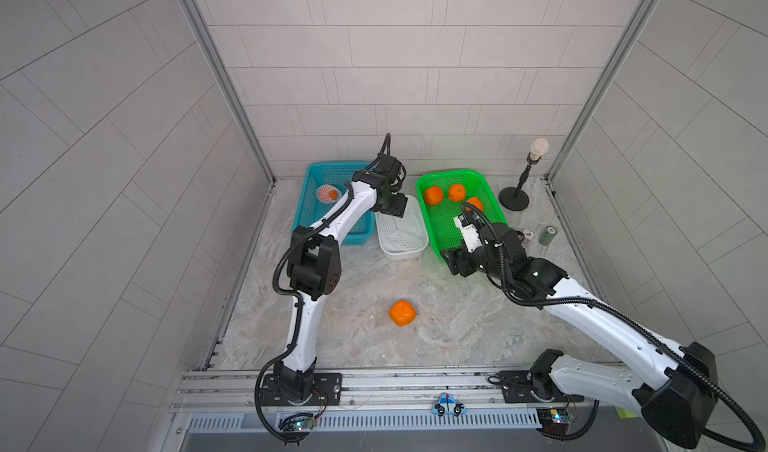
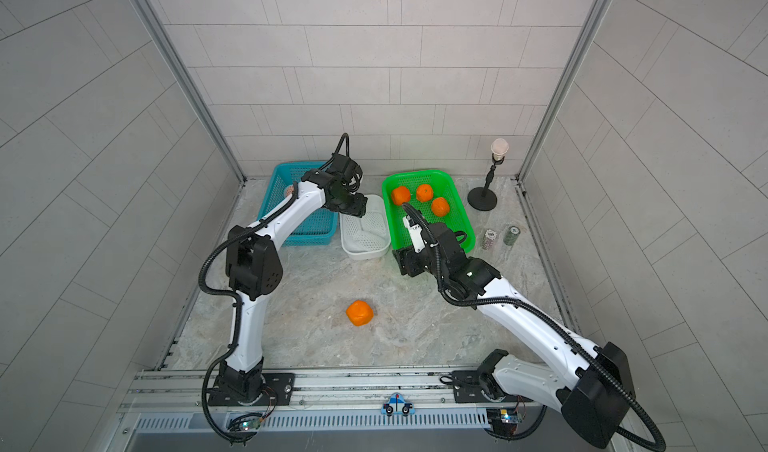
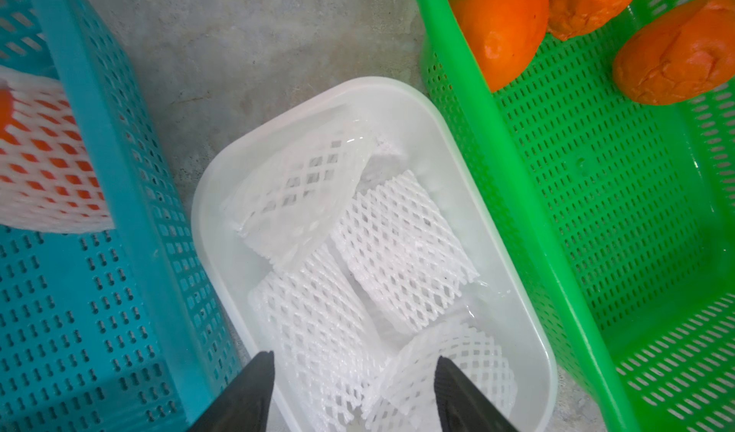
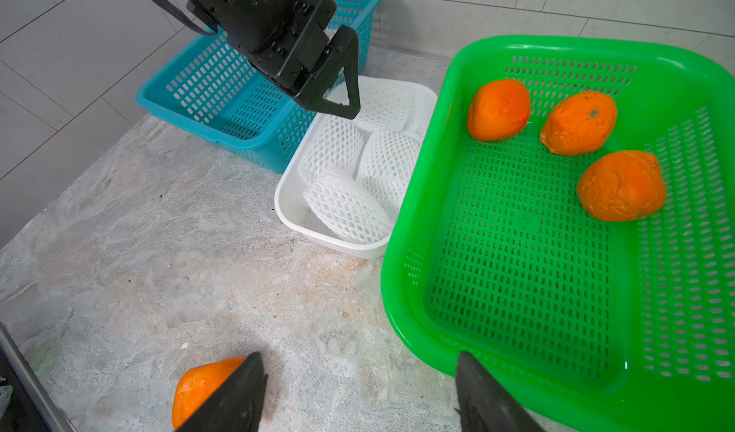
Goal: Remove foam nets from oranges
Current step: Place the foam net into the storage box, then pick up the orange from the center of the board.
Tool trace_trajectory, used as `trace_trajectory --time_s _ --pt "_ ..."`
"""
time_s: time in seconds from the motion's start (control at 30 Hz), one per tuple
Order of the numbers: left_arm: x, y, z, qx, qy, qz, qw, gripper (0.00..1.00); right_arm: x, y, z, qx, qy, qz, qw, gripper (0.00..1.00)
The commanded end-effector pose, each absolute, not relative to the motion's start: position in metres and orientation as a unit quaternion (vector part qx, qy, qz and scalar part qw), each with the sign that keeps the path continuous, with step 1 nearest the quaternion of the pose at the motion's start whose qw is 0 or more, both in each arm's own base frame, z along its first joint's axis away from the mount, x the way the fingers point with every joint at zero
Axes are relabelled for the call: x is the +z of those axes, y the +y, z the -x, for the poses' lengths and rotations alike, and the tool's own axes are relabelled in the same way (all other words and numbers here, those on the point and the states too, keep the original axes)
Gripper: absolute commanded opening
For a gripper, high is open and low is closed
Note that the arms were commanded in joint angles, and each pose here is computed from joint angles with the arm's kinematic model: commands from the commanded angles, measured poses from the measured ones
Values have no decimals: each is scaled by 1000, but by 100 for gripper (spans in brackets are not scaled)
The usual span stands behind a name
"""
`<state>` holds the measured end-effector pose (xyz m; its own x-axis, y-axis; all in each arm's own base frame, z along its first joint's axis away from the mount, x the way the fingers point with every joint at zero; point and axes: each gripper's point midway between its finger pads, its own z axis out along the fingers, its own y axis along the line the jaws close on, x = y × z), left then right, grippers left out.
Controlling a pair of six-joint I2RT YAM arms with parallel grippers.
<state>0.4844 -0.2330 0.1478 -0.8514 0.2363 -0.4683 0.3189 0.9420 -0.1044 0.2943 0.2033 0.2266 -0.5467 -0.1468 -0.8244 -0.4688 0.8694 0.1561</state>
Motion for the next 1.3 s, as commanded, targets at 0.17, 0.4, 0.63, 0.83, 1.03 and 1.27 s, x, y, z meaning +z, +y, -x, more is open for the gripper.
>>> trace_trajectory --time_s 0.17,0.4,0.63,0.83,1.03,1.27 --pt "208 -230 -439 -127 943 -119 282 83 223 220 -264 238 826 256 443 81" --pt "216 -217 -376 -146 940 -113 287 89 189 256 -200 241 760 440 413 82" --pt "203 -195 -325 -151 944 -102 277 100 157 283 -141 200 633 631 401 84" --pt "184 -174 -290 -153 946 -84 272 100 125 287 -133 163 589 697 375 97" --pt "157 -148 -270 -142 950 -5 277 100 108 294 -137 135 551 741 361 100" --pt "138 -133 -255 -128 954 10 273 100 101 310 -146 130 544 757 338 99"
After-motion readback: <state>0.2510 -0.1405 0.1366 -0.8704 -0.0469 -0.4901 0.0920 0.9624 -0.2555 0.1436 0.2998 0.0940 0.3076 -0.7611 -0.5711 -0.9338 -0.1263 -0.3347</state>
